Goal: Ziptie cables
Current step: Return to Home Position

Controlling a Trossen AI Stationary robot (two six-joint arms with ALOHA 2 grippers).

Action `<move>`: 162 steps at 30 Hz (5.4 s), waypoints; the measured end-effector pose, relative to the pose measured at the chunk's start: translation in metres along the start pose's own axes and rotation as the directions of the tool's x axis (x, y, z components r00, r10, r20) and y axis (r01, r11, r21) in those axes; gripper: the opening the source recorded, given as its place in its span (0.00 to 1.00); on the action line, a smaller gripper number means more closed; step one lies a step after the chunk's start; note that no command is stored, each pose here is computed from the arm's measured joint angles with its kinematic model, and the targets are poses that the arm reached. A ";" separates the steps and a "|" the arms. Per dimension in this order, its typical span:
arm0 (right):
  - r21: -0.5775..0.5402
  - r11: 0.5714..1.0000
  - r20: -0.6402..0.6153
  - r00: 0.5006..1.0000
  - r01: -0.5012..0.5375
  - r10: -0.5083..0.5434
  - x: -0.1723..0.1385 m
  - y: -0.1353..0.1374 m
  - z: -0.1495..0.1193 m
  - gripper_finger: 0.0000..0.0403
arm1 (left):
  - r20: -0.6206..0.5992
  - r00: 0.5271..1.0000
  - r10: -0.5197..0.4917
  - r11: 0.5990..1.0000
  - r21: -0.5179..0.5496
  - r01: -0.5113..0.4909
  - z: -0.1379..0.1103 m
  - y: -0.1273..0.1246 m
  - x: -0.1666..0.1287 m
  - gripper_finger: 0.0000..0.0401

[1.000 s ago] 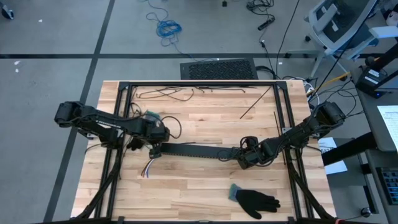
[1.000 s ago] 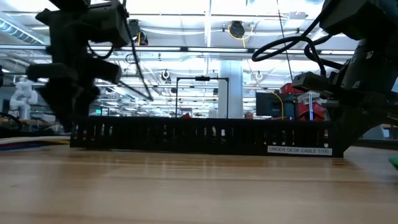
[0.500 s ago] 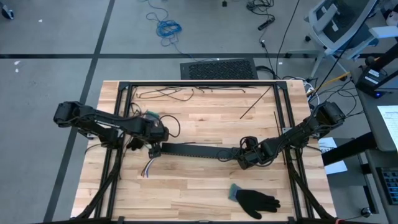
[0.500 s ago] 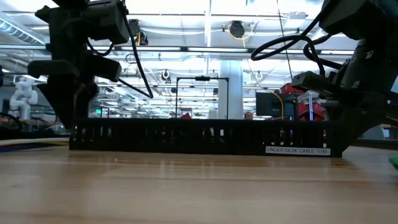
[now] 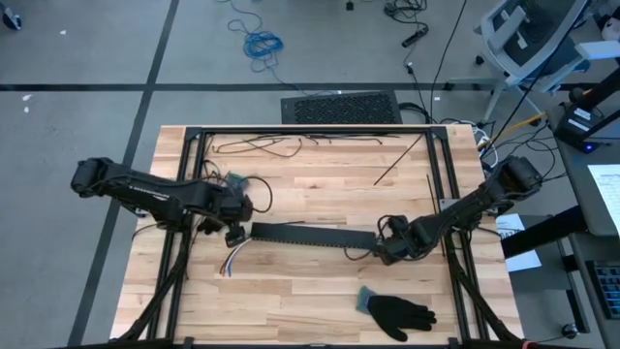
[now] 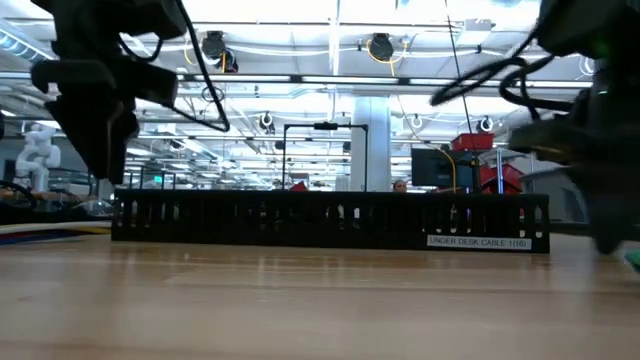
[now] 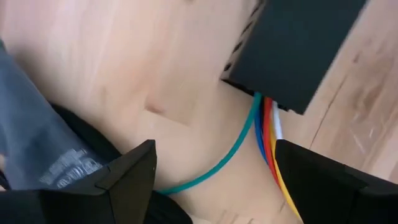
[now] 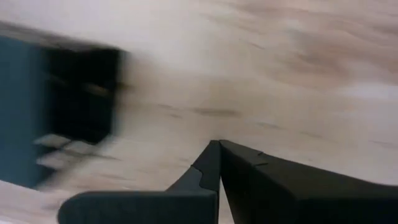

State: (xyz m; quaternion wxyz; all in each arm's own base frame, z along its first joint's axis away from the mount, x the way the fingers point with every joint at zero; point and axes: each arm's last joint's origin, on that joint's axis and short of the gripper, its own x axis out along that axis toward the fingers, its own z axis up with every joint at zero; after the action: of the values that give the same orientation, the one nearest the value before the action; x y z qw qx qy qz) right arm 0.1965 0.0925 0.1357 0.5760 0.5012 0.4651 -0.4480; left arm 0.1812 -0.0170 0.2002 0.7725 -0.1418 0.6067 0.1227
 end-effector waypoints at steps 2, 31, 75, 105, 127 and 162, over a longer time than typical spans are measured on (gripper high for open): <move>-0.024 0.998 -0.018 0.998 0.063 -0.064 -0.003 -0.007 -0.002 0.00 | 0.031 1.000 0.002 0.999 0.052 -0.003 -0.002 -0.002 -0.004 0.80; -0.816 0.480 0.490 0.057 -0.322 0.870 -0.201 -0.017 0.085 0.00 | 0.998 0.023 -0.061 0.928 0.048 0.369 0.073 0.035 -0.135 0.75; -0.875 0.352 0.274 0.260 -0.333 0.926 -0.184 -0.034 0.077 0.00 | 0.969 0.225 0.103 0.986 -0.129 0.105 -0.032 0.045 0.000 0.75; -0.885 0.257 0.254 0.059 -0.389 0.965 -0.089 -0.075 0.071 0.00 | 0.964 0.233 -0.129 0.986 0.100 0.134 -0.054 0.049 0.017 0.65; -0.954 0.300 0.288 0.327 0.015 0.900 -0.028 -0.090 0.076 0.00 | 0.864 0.500 -0.055 0.998 0.034 0.051 -0.064 0.054 0.044 0.65; -0.934 0.349 0.353 0.315 0.071 0.881 -0.029 -0.091 0.084 0.00 | 0.886 0.460 -0.058 0.995 0.014 0.099 -0.064 0.056 0.039 0.65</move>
State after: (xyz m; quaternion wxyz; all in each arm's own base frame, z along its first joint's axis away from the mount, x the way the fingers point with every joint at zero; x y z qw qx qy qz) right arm 0.1097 0.0018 0.1550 0.9866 -0.0267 0.0776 -0.1407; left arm 0.1125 0.0126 0.1442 0.9767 -0.1007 0.1095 0.1545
